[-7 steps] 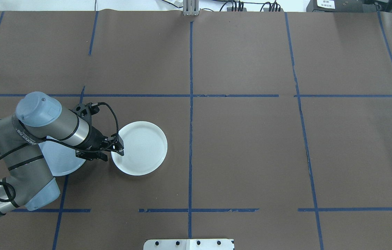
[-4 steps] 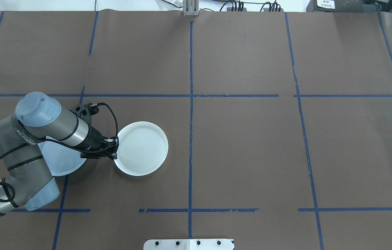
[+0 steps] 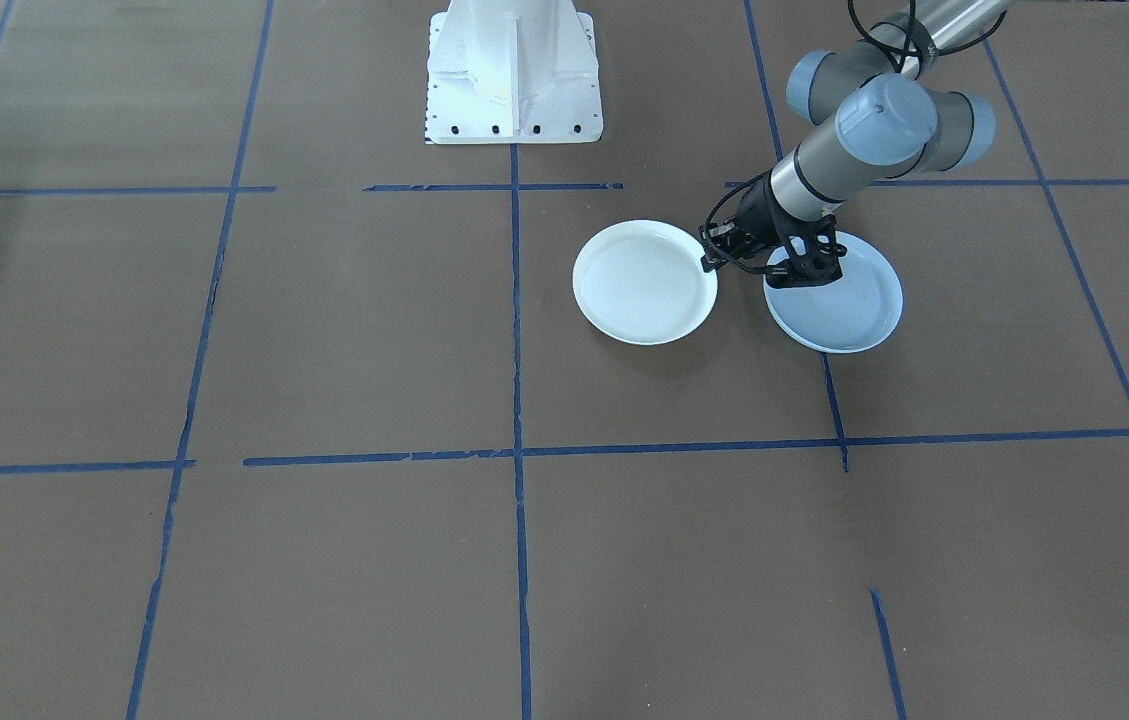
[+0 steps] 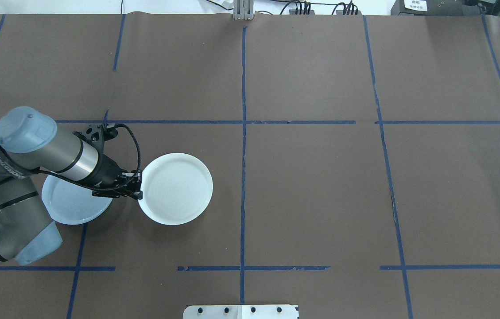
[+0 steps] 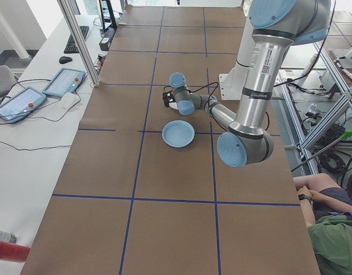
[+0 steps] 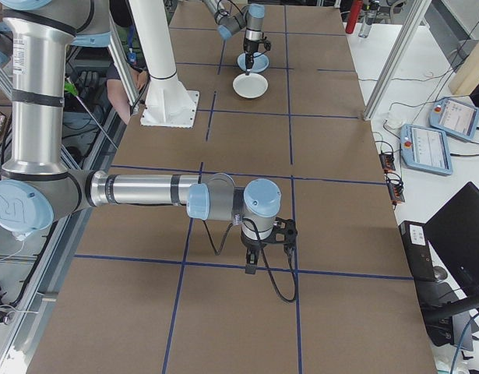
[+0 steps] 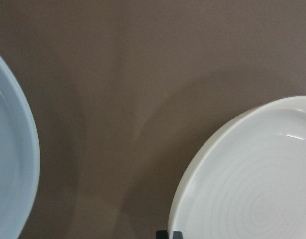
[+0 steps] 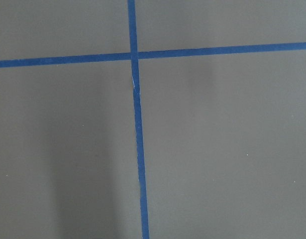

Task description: Stack plate in center

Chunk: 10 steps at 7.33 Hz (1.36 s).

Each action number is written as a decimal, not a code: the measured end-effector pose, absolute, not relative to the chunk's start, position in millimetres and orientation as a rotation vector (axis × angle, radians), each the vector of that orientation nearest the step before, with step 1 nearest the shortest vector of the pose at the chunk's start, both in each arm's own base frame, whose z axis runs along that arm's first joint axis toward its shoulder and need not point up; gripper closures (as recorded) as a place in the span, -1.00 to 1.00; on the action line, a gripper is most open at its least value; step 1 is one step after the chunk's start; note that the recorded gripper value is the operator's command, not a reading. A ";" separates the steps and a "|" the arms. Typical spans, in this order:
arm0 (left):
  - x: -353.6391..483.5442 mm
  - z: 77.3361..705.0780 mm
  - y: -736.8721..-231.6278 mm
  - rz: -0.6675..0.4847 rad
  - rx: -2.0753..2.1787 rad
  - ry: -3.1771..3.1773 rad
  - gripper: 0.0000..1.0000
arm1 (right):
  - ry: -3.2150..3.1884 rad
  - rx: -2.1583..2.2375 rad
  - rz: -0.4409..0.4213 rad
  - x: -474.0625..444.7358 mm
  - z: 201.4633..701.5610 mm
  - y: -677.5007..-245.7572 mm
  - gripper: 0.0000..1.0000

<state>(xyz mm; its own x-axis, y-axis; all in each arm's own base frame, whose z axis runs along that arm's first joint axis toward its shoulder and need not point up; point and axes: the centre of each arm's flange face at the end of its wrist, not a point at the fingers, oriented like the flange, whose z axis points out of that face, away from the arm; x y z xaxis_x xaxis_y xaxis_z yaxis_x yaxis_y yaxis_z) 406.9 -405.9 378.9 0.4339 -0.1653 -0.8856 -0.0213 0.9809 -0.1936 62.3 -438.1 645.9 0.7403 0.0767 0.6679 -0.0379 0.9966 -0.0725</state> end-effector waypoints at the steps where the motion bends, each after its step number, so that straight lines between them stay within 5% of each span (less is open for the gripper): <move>1: 375.9 387.7 -412.3 -0.042 -0.171 1.135 1.00 | -0.735 -0.055 0.063 62.2 645.9 -438.1 -1.00; 5: 255.2 484.6 -450.7 0.116 -0.053 1.109 1.00 | -0.735 -0.055 0.063 62.5 645.9 -438.0 -1.00; 10: 233.8 554.9 -462.7 0.168 -0.104 1.101 1.00 | -0.735 -0.055 0.063 62.2 645.9 -438.1 -1.00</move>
